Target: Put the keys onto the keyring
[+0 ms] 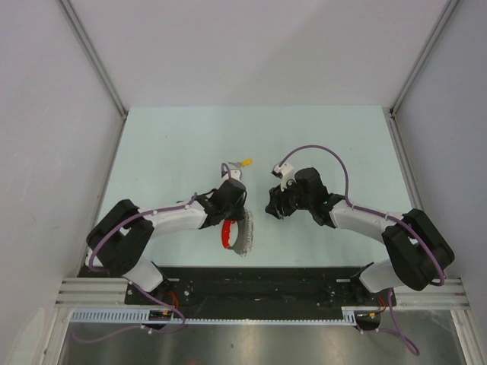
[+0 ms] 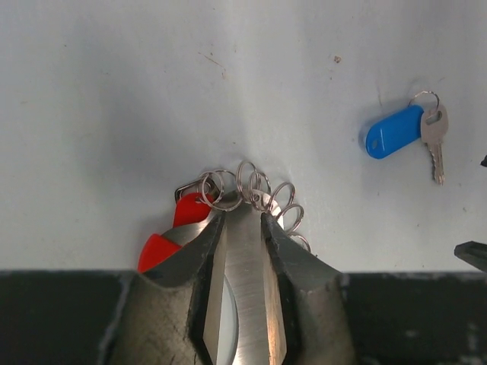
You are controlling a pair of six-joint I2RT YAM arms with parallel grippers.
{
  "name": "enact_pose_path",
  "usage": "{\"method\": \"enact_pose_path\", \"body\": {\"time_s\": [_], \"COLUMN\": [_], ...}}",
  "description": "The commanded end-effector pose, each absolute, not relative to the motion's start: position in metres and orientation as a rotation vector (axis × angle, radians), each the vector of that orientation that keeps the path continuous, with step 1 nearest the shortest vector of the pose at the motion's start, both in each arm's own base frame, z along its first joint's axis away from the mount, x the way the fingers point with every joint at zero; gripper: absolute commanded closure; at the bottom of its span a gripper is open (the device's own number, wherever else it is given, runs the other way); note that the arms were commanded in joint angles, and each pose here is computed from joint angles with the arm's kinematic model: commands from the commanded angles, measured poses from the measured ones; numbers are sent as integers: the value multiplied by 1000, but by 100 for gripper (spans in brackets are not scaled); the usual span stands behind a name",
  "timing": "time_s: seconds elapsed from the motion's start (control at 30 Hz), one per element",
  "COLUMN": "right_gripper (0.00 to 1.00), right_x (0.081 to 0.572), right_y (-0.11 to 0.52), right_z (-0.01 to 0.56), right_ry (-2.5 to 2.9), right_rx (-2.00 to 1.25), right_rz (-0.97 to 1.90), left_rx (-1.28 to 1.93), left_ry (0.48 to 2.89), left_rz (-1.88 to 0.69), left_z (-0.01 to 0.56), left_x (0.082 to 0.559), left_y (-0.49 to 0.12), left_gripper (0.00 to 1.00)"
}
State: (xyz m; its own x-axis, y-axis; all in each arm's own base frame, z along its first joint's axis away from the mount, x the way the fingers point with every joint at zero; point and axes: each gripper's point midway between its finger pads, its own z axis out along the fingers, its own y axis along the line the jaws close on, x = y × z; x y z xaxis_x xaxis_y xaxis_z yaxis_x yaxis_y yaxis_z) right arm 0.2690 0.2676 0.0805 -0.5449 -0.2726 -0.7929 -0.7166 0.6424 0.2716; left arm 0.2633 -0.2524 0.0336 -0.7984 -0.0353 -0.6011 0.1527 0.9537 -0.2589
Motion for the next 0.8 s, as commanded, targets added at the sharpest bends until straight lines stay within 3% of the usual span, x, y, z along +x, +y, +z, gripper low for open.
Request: {"method": "enact_pose_path", "body": {"time_s": [0.0,0.47,0.77], "right_gripper": [48,48,48], "right_x": [280,280,280], "right_y": [273,271,272], "right_z": [94,94,95], "right_ry": [2073,2072,2066], "right_rx": [-763,-759,-763], "right_rz": [761,758,759], "left_rx": [-7,-50,-40], "left_ry": [2405,2412,2405], "left_rz": [-424,-438,-462], "left_z": [45,38,39], "left_x": [281,285,284], "left_y": [-265,-272,-277], "left_gripper": [70,76,73]}}
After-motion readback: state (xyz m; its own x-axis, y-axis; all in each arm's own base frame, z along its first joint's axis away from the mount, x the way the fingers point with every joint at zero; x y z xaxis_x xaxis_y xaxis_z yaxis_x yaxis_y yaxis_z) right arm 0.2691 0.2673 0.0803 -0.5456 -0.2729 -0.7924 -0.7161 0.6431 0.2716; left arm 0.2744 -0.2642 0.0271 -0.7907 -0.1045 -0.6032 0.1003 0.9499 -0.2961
